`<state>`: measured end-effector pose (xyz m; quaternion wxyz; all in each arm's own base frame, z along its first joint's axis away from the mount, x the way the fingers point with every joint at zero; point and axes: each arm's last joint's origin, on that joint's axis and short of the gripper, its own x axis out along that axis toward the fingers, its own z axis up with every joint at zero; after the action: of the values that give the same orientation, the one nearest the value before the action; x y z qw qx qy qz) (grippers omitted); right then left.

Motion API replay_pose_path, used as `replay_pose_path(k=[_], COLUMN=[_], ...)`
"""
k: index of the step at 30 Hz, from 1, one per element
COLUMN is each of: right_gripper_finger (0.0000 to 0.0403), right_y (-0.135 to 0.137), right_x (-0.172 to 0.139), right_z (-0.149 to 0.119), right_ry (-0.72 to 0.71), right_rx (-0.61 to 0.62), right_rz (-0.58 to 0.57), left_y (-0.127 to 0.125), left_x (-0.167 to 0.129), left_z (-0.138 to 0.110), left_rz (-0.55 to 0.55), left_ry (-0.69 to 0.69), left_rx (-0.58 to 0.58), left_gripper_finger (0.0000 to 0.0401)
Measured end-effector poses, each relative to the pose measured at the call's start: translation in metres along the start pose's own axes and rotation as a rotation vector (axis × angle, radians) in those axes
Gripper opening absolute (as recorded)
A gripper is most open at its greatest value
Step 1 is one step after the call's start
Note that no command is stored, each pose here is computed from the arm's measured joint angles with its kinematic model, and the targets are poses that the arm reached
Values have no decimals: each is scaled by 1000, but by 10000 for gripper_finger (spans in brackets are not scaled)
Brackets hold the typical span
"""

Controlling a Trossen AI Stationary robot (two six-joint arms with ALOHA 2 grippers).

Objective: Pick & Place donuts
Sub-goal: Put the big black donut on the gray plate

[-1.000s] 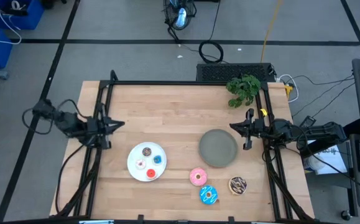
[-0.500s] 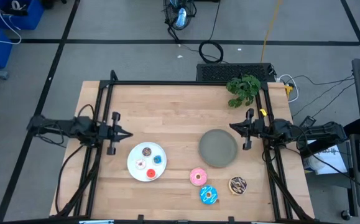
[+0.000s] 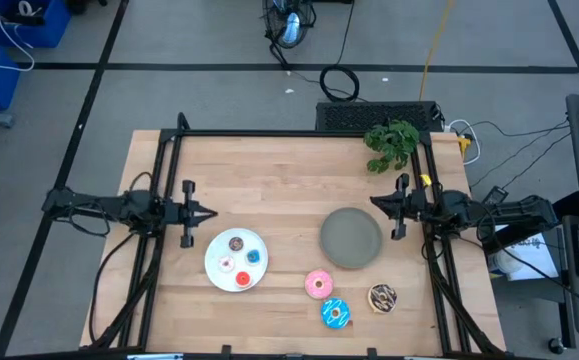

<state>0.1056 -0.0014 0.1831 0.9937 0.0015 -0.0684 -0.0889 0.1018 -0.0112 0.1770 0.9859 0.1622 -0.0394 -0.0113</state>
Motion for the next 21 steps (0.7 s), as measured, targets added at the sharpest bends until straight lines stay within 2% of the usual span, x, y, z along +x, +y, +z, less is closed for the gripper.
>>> replay_pose_path(k=[3, 5, 9, 13, 16, 21], right_gripper_finger=[0, 0, 0, 0, 0, 0], right_y=[1, 4, 13, 26, 35, 47], right_x=[2, 6, 20, 33, 43, 54], right_z=[-1, -2, 35, 58, 72, 75], right_ry=[30, 120, 241, 494, 547, 563], right_rx=[-4, -24, -39, -107, -124, -146], right_rz=[-7, 10, -47, -99, -147, -97], left_y=[2, 2, 2, 2, 2, 2], left_x=[0, 0, 0, 0, 0, 0], left_z=[1, 0, 0, 0, 0, 0], left_rz=[57, 54, 56, 51, 51, 52], left_ry=[6, 20, 18, 20, 18, 19], left_rx=[9, 11, 11, 4, 3, 3], left_gripper_finger=[21, 23, 24, 25, 25, 26])
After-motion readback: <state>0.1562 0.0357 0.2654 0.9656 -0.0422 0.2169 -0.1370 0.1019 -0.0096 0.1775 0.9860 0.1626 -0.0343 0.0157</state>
